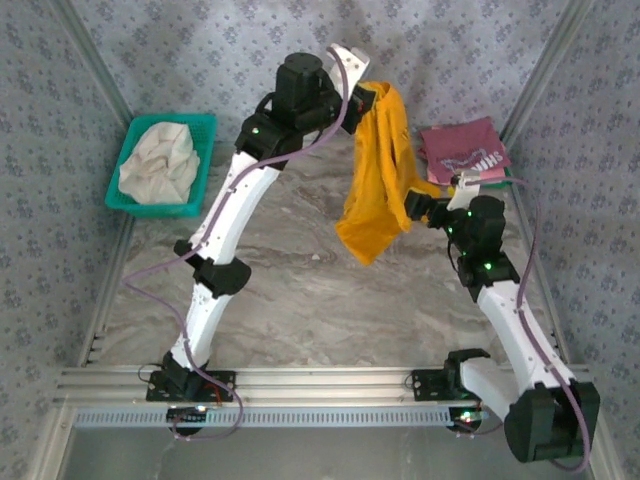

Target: Fold and stack the t-shirts

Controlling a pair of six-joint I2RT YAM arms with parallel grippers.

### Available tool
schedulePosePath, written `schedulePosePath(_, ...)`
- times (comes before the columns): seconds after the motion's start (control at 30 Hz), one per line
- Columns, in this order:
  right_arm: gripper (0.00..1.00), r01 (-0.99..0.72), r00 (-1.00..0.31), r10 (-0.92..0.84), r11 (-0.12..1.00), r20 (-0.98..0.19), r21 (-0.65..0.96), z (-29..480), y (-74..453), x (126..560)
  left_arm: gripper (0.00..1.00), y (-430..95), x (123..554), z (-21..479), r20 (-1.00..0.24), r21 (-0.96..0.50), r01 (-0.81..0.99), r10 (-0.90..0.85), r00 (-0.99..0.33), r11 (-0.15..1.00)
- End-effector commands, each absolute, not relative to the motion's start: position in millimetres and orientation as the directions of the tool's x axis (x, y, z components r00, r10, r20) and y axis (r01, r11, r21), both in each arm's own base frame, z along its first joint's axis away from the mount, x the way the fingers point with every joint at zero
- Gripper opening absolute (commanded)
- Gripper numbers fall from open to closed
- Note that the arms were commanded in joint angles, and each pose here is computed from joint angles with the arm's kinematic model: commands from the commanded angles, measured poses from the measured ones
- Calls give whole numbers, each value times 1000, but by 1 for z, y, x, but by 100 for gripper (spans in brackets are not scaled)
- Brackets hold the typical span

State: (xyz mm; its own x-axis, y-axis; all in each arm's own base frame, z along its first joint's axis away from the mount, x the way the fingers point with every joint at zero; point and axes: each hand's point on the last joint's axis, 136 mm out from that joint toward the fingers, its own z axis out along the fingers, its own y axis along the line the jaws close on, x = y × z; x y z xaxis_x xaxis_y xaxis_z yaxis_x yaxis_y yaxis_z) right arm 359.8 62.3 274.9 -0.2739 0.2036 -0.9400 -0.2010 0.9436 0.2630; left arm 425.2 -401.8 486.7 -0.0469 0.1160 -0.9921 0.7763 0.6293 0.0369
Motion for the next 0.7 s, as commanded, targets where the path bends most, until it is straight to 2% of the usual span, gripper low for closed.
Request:
schedulePosePath(0.0, 100, -68, -436, 351, 905, -828, 420, 228, 38, 377, 0, -378, 432, 500, -993, 58, 697, 115, -35, 715)
schedulePosePath(0.1, 94, 37, -511, 503, 823, -697, 567, 188, 14, 384, 0, -350, 455, 480, -981, 75, 588, 165, -102, 806)
schedulePosePath(0.27, 92, 137, -547, 526, 824, -651, 550, 163, 1, 383, 0, -268, 512, 409, -918, -4, 344, 132, -374, 939)
schedulePosePath(0.3, 92, 141, -555, 522, 827, -648, 545, 162, 1, 384, 16, -252, 523, 389, -894, -20, 303, 119, -433, 953)
schedulePosePath(0.33, 92, 152, -561, 519, 830, -645, 536, 160, -1, 386, 42, -240, 530, 372, -873, -21, 264, 111, -475, 964)
schedulePosePath(0.37, 92, 177, -571, 519, 835, -636, 521, 155, -4, 387, 60, -223, 538, 355, -854, 0, 198, 103, -510, 980)
schedulePosePath(0.4, 93, 201, -581, 521, 836, -626, 510, 151, -7, 388, 83, -204, 545, 341, -839, 44, 119, 102, -534, 992)
schedulePosePath(0.43, 93, 214, -593, 522, 837, -614, 504, 147, -9, 389, 98, -191, 549, 332, -832, 84, 73, 110, -544, 994)
schedulePosePath(0.5, 92, 243, -618, 535, 827, -576, 508, 136, -11, 393, 98, -176, 554, 323, -830, 83, 43, 93, -549, 996)
schedulePosePath(0.57, 91, 251, -628, 545, 818, -556, 517, 132, -10, 395, 97, -169, 552, 325, -846, 5, 49, 31, -532, 999)
schedulePosePath(0.67, 91, 254, -623, 551, 813, -554, 524, 131, -10, 396, 91, -158, 540, 322, -863, -114, 60, -69, -501, 992)
